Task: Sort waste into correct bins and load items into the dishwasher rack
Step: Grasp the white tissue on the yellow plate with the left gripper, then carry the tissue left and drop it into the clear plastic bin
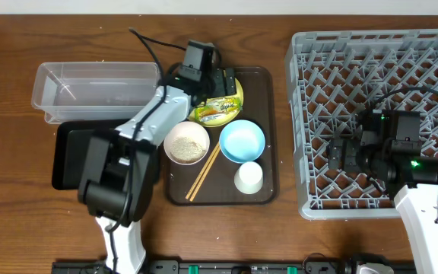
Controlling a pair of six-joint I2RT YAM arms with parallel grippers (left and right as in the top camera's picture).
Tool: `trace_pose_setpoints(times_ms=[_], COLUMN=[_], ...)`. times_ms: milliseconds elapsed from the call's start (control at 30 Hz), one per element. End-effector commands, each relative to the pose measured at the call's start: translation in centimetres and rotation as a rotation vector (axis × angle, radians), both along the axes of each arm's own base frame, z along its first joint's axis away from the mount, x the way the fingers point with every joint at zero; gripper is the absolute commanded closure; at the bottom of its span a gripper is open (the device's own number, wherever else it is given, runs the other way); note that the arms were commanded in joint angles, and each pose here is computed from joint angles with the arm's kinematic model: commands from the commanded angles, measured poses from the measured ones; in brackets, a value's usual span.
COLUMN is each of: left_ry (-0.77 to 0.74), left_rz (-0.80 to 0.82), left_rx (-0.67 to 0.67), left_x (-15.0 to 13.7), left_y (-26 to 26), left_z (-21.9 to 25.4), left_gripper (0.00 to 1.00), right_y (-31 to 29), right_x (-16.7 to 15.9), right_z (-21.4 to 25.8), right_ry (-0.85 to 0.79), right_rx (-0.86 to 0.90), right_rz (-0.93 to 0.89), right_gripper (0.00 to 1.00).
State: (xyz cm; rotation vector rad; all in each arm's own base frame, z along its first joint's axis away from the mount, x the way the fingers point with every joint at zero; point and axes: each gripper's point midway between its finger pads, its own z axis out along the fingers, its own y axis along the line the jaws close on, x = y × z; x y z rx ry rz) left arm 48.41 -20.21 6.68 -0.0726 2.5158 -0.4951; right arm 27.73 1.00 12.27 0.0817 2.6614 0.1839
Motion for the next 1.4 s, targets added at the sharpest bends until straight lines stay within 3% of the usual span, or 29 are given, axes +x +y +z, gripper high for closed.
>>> trace_pose_setpoints(times_ms=[0, 600, 967, 1367], left_ry=[-0.012, 0.022, 0.014, -0.011], left_rz=[0.001, -0.002, -0.002, 0.007], left_rx=[-0.013, 0.002, 0.000, -0.002], left_x=[0.7, 1.1, 1.3, 1.8], left_y=[-0.9, -1.3, -1.4, -0.5], left_z=[-0.7, -5.2, -5.1, -3.6], left_gripper=[0.00, 0.23, 0.59, 0.90], right_y=[0.4, 0.4, 0.4, 0.4], right_x=[0.3, 0.3, 0.3, 0.3], right_z=[0.8, 0.8, 0.8, 0.8], right_ry=[-0.019, -0.018, -0.018, -0.017], right_rx=[0.011, 0.011, 0.011, 0.011], right_rz=[0.005, 0.005, 0.005, 0.005], right_gripper=[0.01, 0.01, 0.01, 0.01])
